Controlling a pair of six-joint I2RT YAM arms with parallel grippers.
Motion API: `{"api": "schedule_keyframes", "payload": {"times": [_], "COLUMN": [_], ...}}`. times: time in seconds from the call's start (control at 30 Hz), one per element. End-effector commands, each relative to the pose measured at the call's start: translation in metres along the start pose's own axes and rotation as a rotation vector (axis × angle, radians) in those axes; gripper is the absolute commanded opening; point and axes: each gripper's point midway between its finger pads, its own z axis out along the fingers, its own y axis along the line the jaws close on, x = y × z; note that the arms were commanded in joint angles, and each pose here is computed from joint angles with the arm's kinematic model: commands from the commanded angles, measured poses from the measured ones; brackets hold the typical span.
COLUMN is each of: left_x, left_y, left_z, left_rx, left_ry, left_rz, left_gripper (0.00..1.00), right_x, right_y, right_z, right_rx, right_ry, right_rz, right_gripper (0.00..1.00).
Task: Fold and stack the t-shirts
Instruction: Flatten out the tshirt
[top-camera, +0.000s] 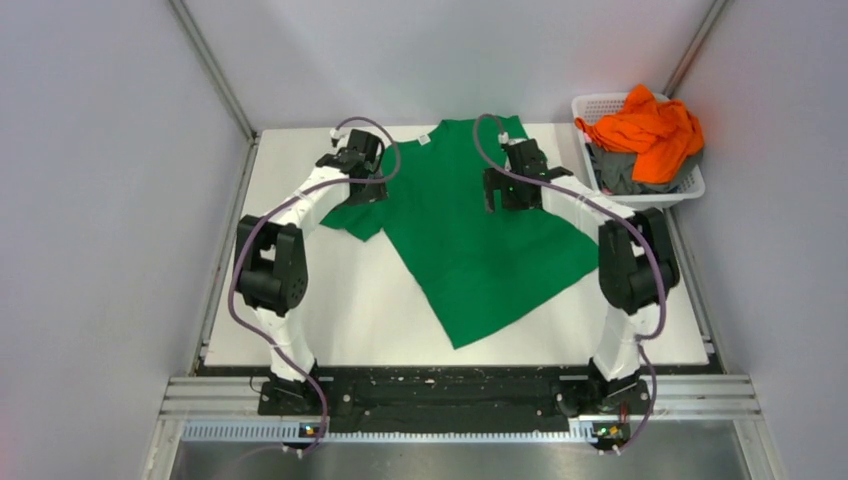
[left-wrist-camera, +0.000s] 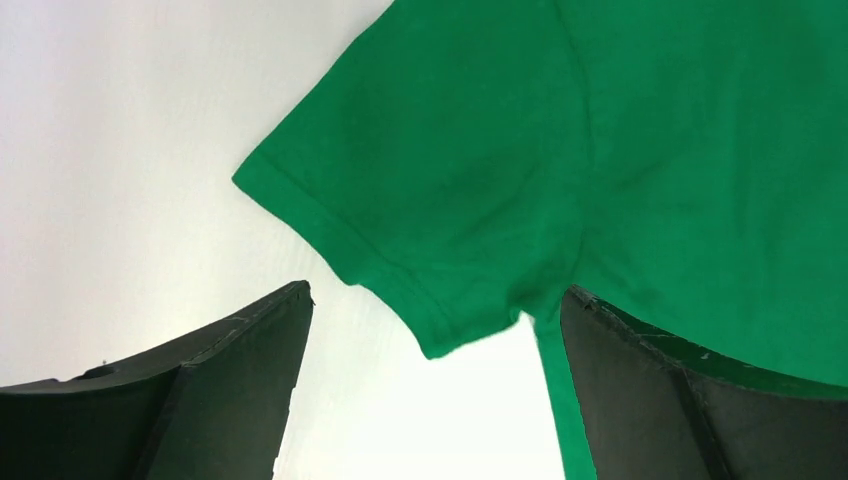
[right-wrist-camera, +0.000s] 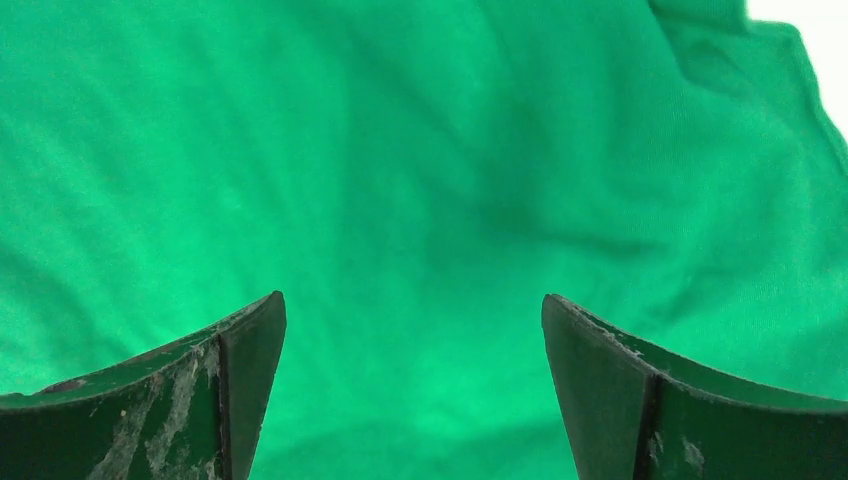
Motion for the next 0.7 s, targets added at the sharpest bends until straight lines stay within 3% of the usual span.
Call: {"api": "schedule_keyframes", "payload": {"times": [0.0, 0.13, 0.37, 0.67], "left_x": [-0.047, -0.06, -0.063, 0.007], "left_y": [-0.025, -0.049, -0.085, -0.076], "left_z": [-0.04, -0.032, 0.017, 0.054], "left_rx": [0.16, 0.266, 0.373, 0.391], "left_ry": [-0.146, -0.149, -0.058, 0.195], "left_rz": [-0.052, -0.032, -0.04, -0.097], "left_gripper": [0.99, 0.99, 0.99, 0.99], "right_x": [-0.053, -0.019, 0.048, 0.09], "right_y": [0.007, -0.002, -0.005, -0.015], "right_z": [-0.069, -0.082, -0.091, -0.062], "right_rx": [-0.038, -0.019, -0.05, -0.002], "right_ry": [-0.244, -0.223, -0.156, -0.093], "right_rz": [0.051, 0.113, 0.231, 0.27], "right_gripper": [0.97, 0.99, 0.99, 0.99]}}
